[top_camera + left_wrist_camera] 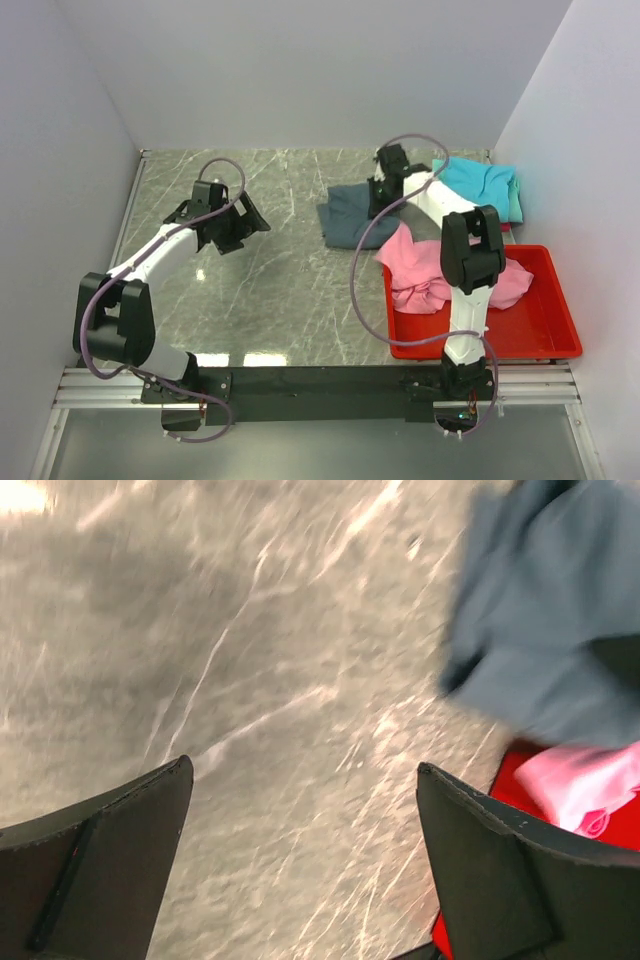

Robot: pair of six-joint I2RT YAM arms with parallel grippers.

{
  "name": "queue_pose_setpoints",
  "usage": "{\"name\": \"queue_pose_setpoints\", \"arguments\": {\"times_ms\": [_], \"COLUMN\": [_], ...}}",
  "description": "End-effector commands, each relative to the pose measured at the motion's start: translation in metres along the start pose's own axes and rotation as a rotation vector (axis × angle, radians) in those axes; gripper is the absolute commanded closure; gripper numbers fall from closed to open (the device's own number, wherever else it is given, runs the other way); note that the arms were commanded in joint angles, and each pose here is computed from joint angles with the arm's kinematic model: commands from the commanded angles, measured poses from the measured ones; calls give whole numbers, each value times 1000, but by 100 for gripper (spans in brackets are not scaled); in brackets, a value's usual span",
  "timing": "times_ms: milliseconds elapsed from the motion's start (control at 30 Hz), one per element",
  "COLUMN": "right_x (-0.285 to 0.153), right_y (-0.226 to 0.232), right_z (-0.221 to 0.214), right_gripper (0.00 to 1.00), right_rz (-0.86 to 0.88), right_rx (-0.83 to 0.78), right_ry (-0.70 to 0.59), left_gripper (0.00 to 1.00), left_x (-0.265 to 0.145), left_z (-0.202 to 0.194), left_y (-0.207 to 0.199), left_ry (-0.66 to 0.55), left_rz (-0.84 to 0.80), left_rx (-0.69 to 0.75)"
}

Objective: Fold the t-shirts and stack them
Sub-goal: Neatly place the folded tshirt to the corner

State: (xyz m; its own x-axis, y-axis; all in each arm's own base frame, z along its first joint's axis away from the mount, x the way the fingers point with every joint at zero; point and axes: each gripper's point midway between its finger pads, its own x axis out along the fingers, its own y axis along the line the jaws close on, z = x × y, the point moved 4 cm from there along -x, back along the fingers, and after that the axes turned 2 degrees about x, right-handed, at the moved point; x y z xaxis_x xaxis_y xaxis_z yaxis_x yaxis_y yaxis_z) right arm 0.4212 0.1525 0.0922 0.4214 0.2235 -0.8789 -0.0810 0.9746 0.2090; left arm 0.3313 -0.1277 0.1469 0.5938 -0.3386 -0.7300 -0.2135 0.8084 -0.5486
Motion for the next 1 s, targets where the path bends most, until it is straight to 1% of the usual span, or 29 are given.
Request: {"name": "queue_pose_setpoints", "arguments": {"times_ms": [0, 33, 67, 133, 167, 233, 267, 333, 367, 567, 600, 700, 833, 967], "right_x": [-44, -44, -55, -63, -73, -80, -90, -95, -105, -141, -148, -163, -177, -186], "right_y": [-14, -26, -27, -40, -41, -51, -58, -69, -78, -121, -137, -160, -177, -188], "right_z": [53, 57, 74, 85, 99, 105, 117, 121, 129, 139, 140, 141, 141, 141], "right_gripper": [100, 100, 100, 100, 100, 100, 100, 100, 100, 100, 100, 100, 100, 100], "right_rz": [-66, -84, -92, -121, -128, -147, -160, -175, -185, -235, -253, -273, -298, -288], "right_rx": [-109, -113, -118, -130, -130, -168, -163, -161, -148, -84, -58, -26, 2, 34], "right_ry": [-132, -114, -155, -161, -200, -196, -230, -226, -251, -312, -322, -351, -366, -394], "left_gripper": [1, 1, 1, 1, 1, 1, 1, 1, 1, 1, 1, 1, 1, 1], "left_x": [-5, -4, -3, -3, -3, -4, -4, -3, -3, 1, 1, 4, 6, 7], "left_z": [-15, -18, -22, -24, -24, -25, -25, -26, -26, -33, -34, -38, -39, -40], "left_y": [8, 10, 13, 15, 17, 19, 20, 20, 21, 26, 27, 30, 31, 31], "left_ry": [35, 44, 52, 54, 52, 56, 56, 60, 59, 79, 84, 98, 107, 110], "left_rz": [0, -1, 6, 10, 17, 29, 33, 36, 39, 42, 42, 48, 52, 50], "left_rx": [3, -6, -7, -8, -2, 2, 6, 9, 8, -3, -3, -6, -11, -16]}}
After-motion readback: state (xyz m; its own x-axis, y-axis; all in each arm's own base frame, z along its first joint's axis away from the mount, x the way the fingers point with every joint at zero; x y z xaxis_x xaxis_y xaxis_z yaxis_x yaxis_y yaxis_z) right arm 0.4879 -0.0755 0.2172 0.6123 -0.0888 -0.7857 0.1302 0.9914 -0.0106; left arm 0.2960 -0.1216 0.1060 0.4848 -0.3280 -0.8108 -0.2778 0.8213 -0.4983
